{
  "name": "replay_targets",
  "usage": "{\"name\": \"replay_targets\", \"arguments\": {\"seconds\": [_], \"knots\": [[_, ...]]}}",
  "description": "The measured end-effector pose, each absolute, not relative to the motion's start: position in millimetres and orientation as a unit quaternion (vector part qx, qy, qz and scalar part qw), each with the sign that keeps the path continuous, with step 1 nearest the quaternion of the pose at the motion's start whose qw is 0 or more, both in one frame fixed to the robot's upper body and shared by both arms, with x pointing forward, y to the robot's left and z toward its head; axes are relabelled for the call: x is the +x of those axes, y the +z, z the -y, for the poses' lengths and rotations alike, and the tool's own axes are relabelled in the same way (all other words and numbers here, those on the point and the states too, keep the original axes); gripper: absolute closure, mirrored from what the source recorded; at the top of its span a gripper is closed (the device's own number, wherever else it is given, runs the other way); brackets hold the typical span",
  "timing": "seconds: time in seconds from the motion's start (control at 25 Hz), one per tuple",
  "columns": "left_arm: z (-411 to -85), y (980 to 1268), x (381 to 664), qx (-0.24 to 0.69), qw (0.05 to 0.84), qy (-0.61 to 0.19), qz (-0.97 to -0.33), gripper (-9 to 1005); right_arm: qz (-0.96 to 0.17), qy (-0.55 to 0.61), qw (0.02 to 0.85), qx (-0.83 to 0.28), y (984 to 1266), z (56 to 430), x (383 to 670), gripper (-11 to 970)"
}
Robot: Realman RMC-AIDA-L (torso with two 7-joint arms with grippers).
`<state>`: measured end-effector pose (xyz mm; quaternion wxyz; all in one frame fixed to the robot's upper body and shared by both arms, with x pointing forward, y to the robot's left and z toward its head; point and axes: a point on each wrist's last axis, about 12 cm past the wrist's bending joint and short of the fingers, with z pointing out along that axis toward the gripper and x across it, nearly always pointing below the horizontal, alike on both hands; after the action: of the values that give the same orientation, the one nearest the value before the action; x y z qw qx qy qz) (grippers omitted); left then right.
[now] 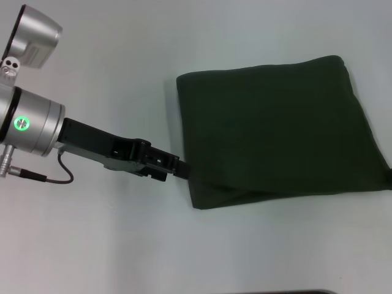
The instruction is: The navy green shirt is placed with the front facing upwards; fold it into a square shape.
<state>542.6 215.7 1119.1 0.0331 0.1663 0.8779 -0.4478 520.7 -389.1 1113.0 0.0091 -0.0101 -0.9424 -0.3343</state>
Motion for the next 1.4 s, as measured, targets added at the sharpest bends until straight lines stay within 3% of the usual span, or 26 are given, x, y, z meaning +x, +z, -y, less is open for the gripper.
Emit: {"name": "replay_targets", "arguments": {"seconds": [0.36, 0.56, 0.64, 0.8, 0.88, 1.04, 1.32, 1.4], "knots": [[-216.8, 1119.5, 542.7, 0.167, 0.033, -0.447, -0.878, 332, 0.946, -0.323, -0.010, -0.026, 1127.4, 404.1, 522.2, 723], [-215.9, 1124.6, 545.8, 0.169, 0.033, -0.445, -0.879, 332, 0.931, -0.348, -0.105, -0.030, 1170.3, 418.8, 535.1, 606], [-215.4, 1127.6, 547.9, 0.170, 0.035, -0.445, -0.878, 332, 0.916, -0.373, -0.148, -0.016, 1186.8, 415.9, 543.1, 513], [-212.2, 1134.5, 553.7, 0.172, 0.038, -0.446, -0.878, 333, 0.880, -0.424, -0.215, 0.017, 1201.4, 404.6, 555.2, 517], [-209.8, 1138.7, 557.7, 0.177, 0.042, -0.444, -0.878, 333, 0.855, -0.450, -0.257, 0.029, 1205.0, 400.3, 560.5, 519], [-206.1, 1146.6, 565.6, 0.182, 0.051, -0.440, -0.878, 333, 0.810, -0.493, -0.317, 0.021, 1208.1, 399.8, 565.3, 416], [-207.6, 1151.9, 588.2, 0.138, 0.109, -0.419, -0.890, 333, 0.794, -0.510, -0.332, -0.013, 1195.8, 405.2, 560.3, 154], [-208.8, 1150.2, 595.8, 0.119, 0.139, -0.410, -0.893, 333, 0.792, -0.512, -0.331, -0.014, 1189.8, 403.7, 556.9, 139]]}}
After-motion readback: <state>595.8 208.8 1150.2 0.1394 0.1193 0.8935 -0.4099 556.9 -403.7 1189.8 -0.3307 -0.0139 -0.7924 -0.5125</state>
